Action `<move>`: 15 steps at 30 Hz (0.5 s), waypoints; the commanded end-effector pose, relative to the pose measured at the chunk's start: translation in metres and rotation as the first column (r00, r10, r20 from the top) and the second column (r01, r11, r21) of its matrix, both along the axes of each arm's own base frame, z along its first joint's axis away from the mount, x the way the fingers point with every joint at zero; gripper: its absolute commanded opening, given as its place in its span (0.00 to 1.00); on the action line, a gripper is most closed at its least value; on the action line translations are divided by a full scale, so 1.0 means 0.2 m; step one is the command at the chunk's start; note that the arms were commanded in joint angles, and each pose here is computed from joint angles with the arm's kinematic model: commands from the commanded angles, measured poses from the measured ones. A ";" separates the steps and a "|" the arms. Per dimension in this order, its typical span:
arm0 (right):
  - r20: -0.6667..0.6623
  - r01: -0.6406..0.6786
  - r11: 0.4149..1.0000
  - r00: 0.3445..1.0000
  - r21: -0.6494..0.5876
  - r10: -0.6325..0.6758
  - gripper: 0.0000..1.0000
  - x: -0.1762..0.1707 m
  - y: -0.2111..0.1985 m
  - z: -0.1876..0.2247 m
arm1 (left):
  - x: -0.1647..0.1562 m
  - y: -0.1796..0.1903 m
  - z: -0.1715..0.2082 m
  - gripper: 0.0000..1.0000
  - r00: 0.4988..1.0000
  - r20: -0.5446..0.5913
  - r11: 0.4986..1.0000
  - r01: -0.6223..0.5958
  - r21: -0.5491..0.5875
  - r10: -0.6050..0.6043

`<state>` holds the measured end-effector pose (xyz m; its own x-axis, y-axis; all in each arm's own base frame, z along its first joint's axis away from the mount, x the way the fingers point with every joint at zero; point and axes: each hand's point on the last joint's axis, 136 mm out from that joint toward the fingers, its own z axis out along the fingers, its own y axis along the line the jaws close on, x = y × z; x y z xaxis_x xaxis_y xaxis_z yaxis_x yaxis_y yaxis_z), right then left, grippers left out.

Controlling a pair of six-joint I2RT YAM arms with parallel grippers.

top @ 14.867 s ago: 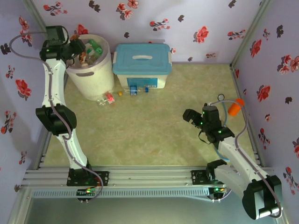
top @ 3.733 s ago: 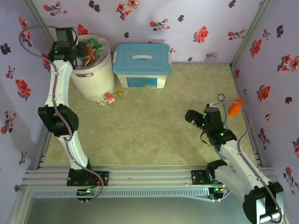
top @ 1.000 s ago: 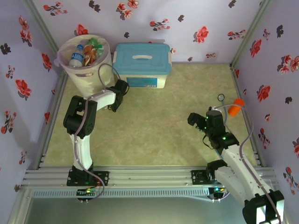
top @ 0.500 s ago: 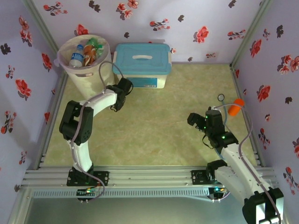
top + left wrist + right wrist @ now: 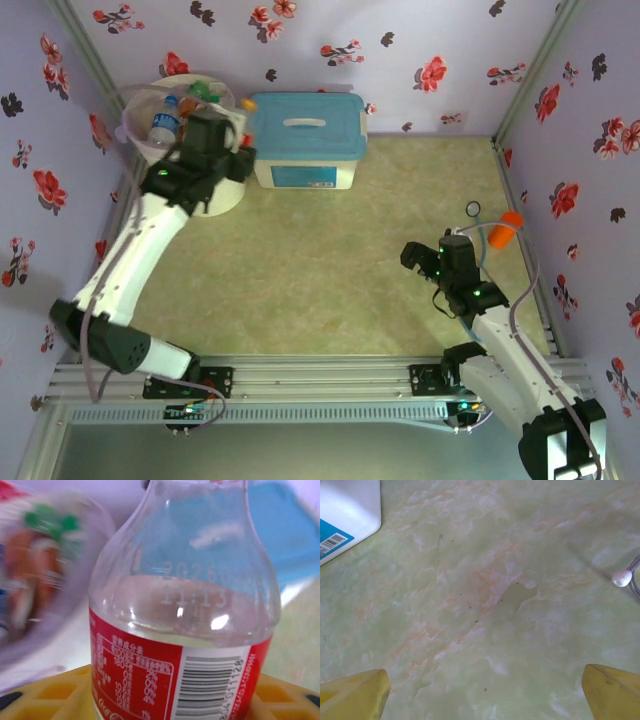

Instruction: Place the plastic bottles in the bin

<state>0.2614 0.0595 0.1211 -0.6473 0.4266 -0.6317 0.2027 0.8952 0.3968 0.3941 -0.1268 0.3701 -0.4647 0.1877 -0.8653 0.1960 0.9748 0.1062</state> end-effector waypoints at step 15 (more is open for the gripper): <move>0.019 0.006 1.000 1.000 0.001 -0.006 0.99 0.01 -0.01 -0.03 | 0.40 0.83 0.22 0.01 0.963 -0.079 0.899 -0.269 -0.346 0.258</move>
<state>0.2633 0.0596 0.1137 -0.6459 0.4275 -0.6325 0.2030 0.8949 0.3975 0.4715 0.0293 0.4283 -0.4156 -0.2433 -0.8764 -0.0718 0.9693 -0.2351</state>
